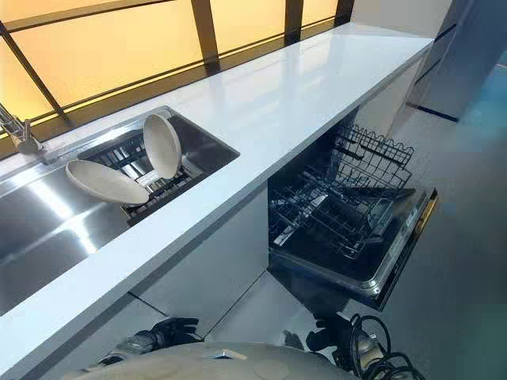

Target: Pick up plates and place into dishwasher.

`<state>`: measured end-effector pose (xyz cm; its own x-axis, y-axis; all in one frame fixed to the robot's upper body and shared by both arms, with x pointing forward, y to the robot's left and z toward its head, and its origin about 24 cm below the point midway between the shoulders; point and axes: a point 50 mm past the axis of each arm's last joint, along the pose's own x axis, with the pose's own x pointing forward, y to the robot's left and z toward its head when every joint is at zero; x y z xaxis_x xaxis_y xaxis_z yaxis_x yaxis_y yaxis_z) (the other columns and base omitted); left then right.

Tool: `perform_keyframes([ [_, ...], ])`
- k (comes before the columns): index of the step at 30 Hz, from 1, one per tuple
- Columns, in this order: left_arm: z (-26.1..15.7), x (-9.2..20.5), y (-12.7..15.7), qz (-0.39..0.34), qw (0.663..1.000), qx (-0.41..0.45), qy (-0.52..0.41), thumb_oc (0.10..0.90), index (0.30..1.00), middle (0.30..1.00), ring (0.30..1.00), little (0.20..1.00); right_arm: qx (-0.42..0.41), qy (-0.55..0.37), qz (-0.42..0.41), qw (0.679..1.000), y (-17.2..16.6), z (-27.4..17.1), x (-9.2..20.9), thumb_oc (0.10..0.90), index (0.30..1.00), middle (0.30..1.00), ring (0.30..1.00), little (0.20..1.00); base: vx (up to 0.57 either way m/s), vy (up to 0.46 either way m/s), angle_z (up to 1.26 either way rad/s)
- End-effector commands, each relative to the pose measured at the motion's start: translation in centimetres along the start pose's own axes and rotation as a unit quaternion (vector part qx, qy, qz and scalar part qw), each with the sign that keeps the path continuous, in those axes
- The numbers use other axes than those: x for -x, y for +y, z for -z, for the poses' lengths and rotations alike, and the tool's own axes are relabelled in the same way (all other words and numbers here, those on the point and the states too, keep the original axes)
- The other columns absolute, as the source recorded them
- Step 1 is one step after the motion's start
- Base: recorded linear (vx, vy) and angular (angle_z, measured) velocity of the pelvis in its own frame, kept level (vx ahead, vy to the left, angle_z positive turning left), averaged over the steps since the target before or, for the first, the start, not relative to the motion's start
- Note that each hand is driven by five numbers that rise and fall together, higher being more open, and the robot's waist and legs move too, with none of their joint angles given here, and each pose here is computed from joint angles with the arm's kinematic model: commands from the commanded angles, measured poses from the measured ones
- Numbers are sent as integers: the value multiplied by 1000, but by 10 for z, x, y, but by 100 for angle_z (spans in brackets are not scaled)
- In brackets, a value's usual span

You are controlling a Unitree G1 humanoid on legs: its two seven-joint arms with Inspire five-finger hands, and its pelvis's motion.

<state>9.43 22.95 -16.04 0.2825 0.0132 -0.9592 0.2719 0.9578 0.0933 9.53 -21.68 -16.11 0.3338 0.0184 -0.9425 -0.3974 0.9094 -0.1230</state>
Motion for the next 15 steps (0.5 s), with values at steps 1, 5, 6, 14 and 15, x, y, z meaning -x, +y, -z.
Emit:
perform_keyframes([
  [1, 1, -3, -11, 26, 1000, -1, 17, 800, 900, 900, 900, 900, 37, -6, -17, 999, 3, -11, -3, 800, 900, 900, 900, 900, -258, -342, -113],
  [5, 1, -3, -12, 28, 999, -2, 22, 800, 900, 900, 900, 900, 36, -5, -16, 999, 4, -11, -4, 800, 900, 900, 900, 900, 0, 0, 0],
  [6, 2, -3, -12, 28, 999, -1, 23, 800, 900, 900, 900, 900, 36, -5, -16, 999, 4, -12, -4, 800, 900, 900, 900, 900, 8, 4, 3],
  [14, -3, -3, -12, 25, 1000, -4, 10, 800, 900, 900, 900, 900, 38, -5, -17, 999, 4, -13, -4, 800, 900, 900, 900, 900, 0, 0, 0],
  [15, -6, -4, -12, 23, 1000, -5, 1, 800, 900, 900, 900, 900, 38, -5, -17, 999, 4, -13, -4, 800, 900, 900, 900, 900, 0, 0, 0],
])
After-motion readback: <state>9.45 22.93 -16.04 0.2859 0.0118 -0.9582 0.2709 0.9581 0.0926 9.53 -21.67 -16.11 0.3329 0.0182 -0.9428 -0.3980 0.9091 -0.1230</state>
